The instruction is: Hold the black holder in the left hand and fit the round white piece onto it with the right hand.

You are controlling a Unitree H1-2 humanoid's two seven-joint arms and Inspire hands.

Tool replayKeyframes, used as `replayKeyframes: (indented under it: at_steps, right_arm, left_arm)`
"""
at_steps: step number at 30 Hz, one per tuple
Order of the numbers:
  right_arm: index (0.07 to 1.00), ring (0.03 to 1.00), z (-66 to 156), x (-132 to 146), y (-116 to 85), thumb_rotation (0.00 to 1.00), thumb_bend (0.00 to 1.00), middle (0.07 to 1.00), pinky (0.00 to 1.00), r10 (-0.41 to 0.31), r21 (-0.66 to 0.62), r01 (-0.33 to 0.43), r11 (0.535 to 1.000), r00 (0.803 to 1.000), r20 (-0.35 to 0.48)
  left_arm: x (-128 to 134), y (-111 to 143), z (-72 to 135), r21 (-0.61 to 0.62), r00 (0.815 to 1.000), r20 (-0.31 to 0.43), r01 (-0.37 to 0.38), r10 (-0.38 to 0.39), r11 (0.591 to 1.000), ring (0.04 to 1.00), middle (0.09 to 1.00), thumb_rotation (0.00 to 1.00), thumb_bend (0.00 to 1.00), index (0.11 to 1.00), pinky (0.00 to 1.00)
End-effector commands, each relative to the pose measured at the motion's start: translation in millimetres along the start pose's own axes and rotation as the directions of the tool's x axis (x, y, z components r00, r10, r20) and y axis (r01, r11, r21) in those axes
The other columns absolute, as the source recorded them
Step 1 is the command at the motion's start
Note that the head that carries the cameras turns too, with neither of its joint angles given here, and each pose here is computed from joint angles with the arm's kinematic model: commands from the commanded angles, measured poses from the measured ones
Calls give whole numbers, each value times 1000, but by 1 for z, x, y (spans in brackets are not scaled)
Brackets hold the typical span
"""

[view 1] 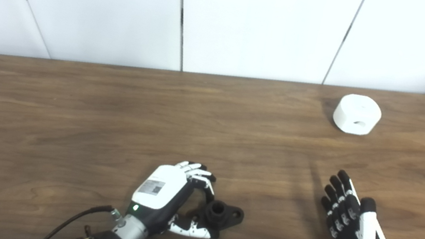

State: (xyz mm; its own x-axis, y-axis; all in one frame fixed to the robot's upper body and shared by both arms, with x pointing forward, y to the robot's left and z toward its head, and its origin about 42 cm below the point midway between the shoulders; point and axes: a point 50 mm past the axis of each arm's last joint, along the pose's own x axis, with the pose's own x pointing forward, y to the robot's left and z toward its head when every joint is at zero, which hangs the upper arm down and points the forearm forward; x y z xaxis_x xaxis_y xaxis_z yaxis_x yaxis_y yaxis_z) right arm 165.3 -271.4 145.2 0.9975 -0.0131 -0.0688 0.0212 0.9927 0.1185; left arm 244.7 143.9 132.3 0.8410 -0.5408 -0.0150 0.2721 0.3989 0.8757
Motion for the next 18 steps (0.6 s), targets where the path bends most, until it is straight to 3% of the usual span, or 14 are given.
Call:
replayKeyframes:
  at_steps: [1, 2, 6, 10, 16, 18]
  right_arm:
    - [1000, 1000, 23, 8, -2, 1000, 627, 1000, 1000, 3, -11, -2, 1000, 996, 87]
    - [1000, 1000, 29, 11, -4, 1000, 622, 1000, 1000, -7, -25, 9, 1000, 995, 102]
    - [999, 1000, 43, 23, -8, 836, 592, 1000, 1000, -44, -67, 54, 996, 988, 147]
    - [969, 1000, 56, 37, -13, 739, 628, 984, 1000, -84, -173, 112, 979, 983, 164]
    - [967, 1000, 73, 58, -22, 591, 604, 979, 1000, -128, -318, 195, 928, 967, 220]
    - [966, 1000, 80, 65, -25, 552, 615, 983, 999, -138, -413, 225, 882, 964, 229]
  left_arm:
    - [-8, -11, -7, 10, 998, -14, 56, -56, 998, 881, 783, 50, 520, 488, 901]
    - [-9, -11, -8, 8, 998, -16, 55, -55, 998, 882, 783, 50, 520, 488, 903]
    - [-12, -11, -12, -1, 999, -18, 50, -50, 999, 881, 782, 50, 520, 488, 906]
    - [-16, -11, -17, 2, 998, -24, 55, -55, 998, 882, 784, 53, 520, 488, 897]
    - [-22, -9, -27, -10, 998, -31, 59, -59, 998, 882, 781, 54, 519, 488, 882]
    - [-23, -9, -31, -12, 997, -36, 65, -66, 998, 880, 778, 54, 519, 488, 873]
